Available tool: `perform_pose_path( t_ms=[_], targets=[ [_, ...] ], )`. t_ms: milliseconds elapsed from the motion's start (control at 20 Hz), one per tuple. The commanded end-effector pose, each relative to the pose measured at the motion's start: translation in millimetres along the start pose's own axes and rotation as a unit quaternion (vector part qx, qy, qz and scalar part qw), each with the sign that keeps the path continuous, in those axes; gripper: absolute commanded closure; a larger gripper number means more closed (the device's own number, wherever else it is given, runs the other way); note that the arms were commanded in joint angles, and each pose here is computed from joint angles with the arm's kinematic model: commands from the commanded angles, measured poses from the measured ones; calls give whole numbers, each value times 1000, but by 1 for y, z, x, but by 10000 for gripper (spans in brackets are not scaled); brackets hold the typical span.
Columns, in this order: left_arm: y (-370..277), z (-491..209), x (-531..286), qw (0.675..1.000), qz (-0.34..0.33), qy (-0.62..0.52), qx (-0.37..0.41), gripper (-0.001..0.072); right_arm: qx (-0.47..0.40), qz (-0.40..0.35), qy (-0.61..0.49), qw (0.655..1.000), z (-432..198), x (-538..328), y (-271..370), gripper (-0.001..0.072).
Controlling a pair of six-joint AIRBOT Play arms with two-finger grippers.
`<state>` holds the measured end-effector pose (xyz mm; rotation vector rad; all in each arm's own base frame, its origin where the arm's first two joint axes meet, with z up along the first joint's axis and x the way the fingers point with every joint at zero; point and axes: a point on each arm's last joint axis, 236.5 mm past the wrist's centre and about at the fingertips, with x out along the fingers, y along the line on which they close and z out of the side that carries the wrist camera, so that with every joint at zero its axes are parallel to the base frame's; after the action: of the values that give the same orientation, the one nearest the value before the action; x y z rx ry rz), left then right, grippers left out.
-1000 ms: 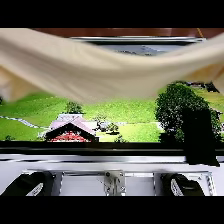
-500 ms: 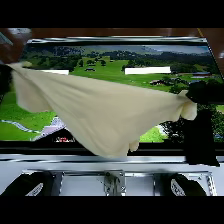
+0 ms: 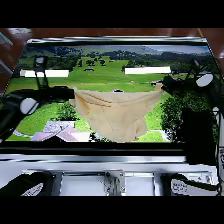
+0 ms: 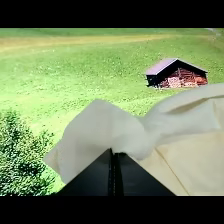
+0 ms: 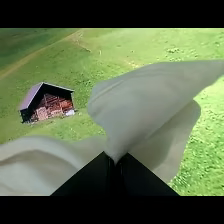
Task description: Fold the shirts.
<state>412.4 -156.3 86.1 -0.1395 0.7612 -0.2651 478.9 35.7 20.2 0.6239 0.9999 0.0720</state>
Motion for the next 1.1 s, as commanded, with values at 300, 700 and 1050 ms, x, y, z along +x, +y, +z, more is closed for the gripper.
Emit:
perform_pose_path(
  t_ms=[300, 700, 1050],
  targets=[
    [89, -61, -4, 969, 89, 207, -99, -13, -11, 18, 29, 999, -12, 21, -2, 654],
    [-57, -189, -17, 918, -104, 316, -215, -13, -64, -36, 93, 993, -41, 14, -28, 653],
    [-118, -251, 48, 893, -100, 319, -303, -13, -89, -41, 95, 991, -42, 13, -32, 653]
  ],
)
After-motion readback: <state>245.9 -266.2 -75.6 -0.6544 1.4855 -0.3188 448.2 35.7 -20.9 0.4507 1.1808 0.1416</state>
